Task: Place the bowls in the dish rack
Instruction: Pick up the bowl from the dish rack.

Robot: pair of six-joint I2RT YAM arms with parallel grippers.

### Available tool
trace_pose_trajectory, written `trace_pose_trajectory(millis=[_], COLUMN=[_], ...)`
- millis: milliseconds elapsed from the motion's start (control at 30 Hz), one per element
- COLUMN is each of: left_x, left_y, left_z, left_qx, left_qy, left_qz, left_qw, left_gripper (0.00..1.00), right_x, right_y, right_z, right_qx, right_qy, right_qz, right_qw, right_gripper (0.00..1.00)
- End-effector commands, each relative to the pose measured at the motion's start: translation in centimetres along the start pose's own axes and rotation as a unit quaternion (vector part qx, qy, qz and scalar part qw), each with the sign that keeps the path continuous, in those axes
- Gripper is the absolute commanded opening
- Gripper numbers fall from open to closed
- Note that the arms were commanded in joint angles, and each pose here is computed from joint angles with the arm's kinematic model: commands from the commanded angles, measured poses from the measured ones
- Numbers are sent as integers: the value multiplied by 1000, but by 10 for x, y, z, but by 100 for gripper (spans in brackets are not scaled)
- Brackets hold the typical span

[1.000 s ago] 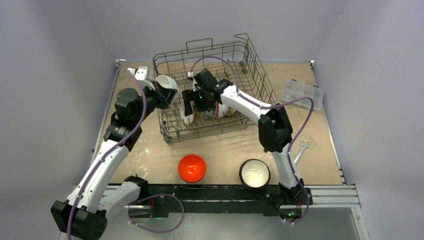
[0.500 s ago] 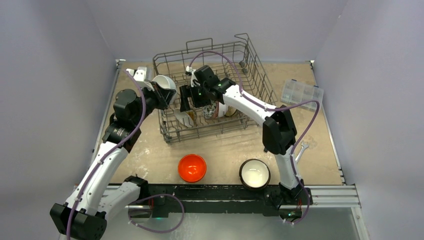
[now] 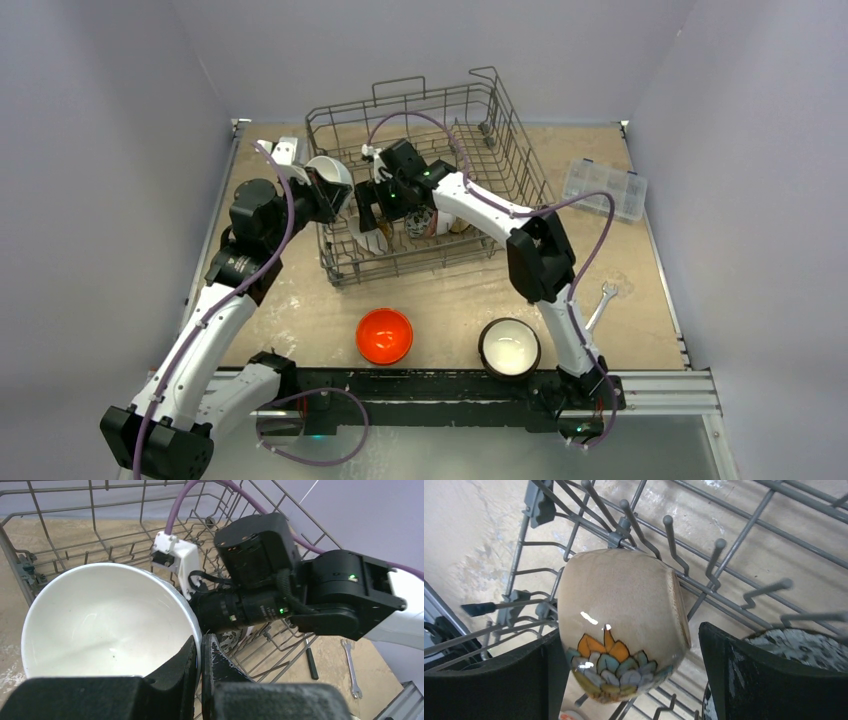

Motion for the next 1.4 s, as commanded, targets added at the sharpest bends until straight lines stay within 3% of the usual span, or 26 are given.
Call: trace_pose_trajectory(millis=[0, 133, 267, 400, 500, 667, 833, 1100, 1367], left_x=[-31, -32, -32, -31, -30, -29, -25, -23, -20], left_y=[-7, -7, -8, -7, -7, -5, -2, -3, 0], left_z=[-8, -9, -11, -11, -11, -12, -12, -12, -8], left_qx=[13, 13, 13, 11, 11, 5, -3, 2, -8], left_qy=[-60, -61, -61, -60, -59, -59, -53, -52, -47], left_qz=[23, 22, 23, 23, 22, 23, 22, 17, 6], left_qw=[998, 998, 998, 998, 998, 998, 998, 998, 999], left_gripper=[0, 0, 0, 0, 0, 0, 0, 0, 0], right_x=[2, 4, 0, -6, -8, -16, -31, -49, -64], right_y=[18, 23, 31, 37, 40, 45, 39, 14, 3], right_z=[5, 8, -2, -15, -22, -38, -59, -97, -124], right_qx=[-39, -61, -74, -79, -80, -71, -11, 132, 185], right_qy=[14, 15, -1, -19, -25, -47, -87, -148, -179], right_qz=[-49, -60, -69, -73, -75, -76, -64, -44, -23], right_qw=[998, 996, 995, 994, 994, 993, 994, 979, 966], right_gripper=[93, 88, 74, 50, 27, 8, 0, 0, 0])
Point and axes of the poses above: each gripper's point midway between its finger pads, its own z axis out along the fingers, its own y axis along the line the jaws close on, x = y × z, the point moved 3 cm from there along -z, back along the fingers, and after that the axes turned 9 degrees about z, right-handed, at the moved point
